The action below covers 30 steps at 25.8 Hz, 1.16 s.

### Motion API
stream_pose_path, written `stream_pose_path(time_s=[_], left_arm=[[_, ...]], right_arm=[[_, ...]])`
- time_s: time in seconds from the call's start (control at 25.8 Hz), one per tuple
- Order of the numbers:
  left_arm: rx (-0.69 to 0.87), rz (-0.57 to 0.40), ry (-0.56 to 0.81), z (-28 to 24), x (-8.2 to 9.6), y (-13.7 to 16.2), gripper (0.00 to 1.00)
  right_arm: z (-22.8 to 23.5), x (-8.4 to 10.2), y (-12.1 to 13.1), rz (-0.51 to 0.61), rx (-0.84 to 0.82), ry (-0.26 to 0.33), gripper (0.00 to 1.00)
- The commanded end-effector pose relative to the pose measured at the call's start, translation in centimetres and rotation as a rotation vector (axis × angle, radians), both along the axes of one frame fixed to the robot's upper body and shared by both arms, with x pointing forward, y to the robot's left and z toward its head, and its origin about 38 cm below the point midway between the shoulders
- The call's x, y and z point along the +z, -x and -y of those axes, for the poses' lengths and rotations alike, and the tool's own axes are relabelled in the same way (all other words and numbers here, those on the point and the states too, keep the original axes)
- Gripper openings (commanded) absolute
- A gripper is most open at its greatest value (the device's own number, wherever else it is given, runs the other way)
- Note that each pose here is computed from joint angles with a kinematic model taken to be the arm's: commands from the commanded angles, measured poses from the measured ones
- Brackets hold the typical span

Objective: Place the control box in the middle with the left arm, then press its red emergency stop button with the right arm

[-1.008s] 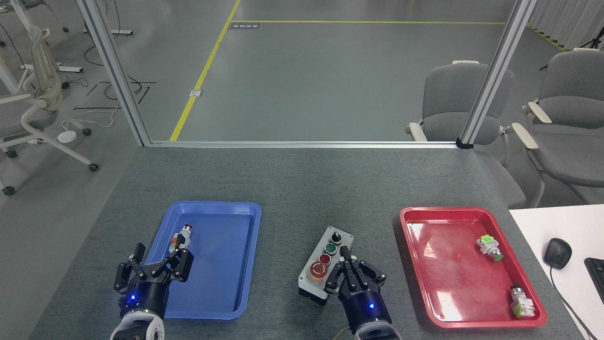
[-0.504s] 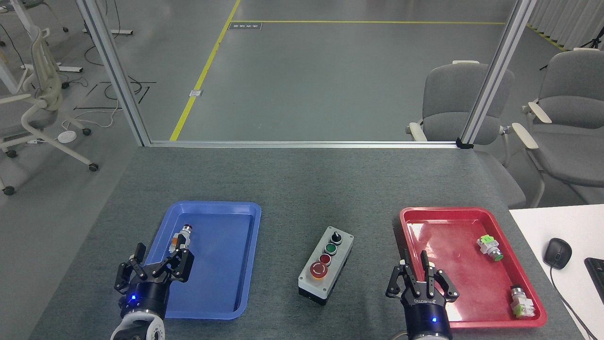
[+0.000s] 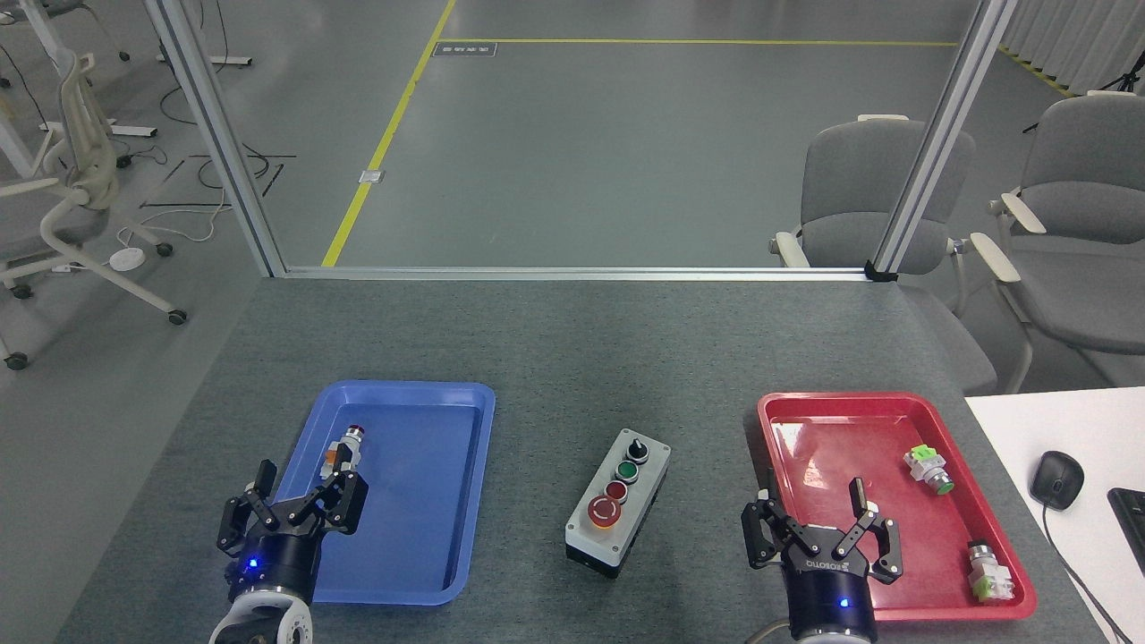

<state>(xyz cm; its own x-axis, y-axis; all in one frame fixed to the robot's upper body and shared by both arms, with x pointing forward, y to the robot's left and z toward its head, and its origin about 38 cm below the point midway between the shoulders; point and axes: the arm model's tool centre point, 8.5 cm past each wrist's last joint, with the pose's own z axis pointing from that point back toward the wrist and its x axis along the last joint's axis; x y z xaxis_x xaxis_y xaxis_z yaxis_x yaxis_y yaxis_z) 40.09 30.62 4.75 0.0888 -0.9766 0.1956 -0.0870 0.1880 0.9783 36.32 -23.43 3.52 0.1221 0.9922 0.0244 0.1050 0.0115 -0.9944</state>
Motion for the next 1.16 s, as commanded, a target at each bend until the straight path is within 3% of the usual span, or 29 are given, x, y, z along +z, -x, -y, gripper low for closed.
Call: stream_pose_path(time_s=[0.0, 0.5, 0.78, 1.12], left_arm=[[0.0, -0.001, 0.0, 0.0, 0.0, 0.0, 0.99], [0.0, 0.001, 0.001, 0.0, 0.0, 0.0, 0.99], [0.0, -0.001, 0.0, 0.0, 0.0, 0.0, 0.99], [0.0, -0.001, 0.0, 0.0, 0.0, 0.0, 0.99]], right_arm=[[0.2, 0.4, 0.0, 0.007, -0.006, 0.0, 0.98], [-0.1, 0.2, 0.1, -0.004, 0.006, -0.003, 0.98], [-0.6, -0.8, 0.1, -0.112, 0.021, -0.017, 0.98], [-0.5, -0.7, 0.1, -0.112, 0.021, -0.014, 0.98]])
